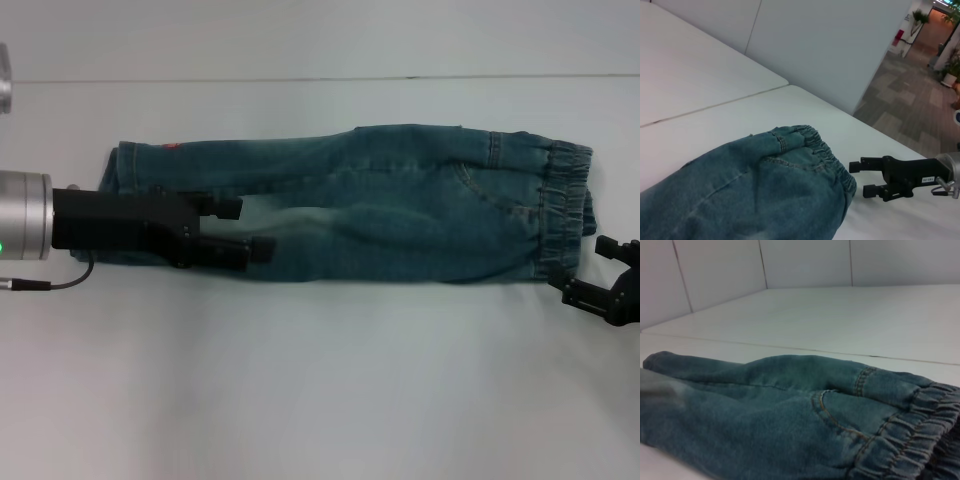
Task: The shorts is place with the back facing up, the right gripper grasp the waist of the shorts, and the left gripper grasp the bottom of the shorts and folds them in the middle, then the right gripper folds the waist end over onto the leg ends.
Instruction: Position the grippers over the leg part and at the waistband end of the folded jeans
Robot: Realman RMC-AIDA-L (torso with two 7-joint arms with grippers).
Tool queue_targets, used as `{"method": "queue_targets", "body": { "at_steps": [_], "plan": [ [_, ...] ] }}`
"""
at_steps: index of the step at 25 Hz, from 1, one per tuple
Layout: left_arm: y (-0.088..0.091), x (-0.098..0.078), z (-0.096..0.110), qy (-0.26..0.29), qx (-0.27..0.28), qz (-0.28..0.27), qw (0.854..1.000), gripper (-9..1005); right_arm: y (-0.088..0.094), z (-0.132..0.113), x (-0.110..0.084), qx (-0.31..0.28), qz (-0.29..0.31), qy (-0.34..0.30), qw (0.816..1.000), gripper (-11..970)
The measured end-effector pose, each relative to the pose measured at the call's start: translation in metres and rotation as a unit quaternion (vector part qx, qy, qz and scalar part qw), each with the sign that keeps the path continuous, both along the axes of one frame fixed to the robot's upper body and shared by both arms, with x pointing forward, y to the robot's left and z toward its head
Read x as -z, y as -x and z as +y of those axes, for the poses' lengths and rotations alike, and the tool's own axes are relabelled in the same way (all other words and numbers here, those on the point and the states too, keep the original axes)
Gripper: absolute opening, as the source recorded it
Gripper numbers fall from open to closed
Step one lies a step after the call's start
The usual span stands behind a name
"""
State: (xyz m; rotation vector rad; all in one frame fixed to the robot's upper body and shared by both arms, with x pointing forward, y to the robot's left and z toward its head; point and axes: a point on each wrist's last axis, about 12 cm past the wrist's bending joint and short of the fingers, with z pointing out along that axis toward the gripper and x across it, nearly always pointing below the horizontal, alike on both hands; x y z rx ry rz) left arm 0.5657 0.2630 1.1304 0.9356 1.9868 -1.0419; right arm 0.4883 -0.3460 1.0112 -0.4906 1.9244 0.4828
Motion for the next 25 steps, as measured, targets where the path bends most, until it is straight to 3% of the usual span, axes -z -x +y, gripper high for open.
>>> {"method": "queue_targets", "body": {
  "at_steps": [17,25],
  "plan": [
    [-0.004,-0.004,-0.005,0.002,0.002,0.002,1.0,933,-0.028,0.015,-0.001,-0.011,0.033,0.012,0.999,915],
    [-0.004,-0.004,-0.005,0.0,0.006,0.0,1.0,933,-0.028,0.022,-0.002,-0.04,0.047,0.011,0.998,916]
  ]
}}
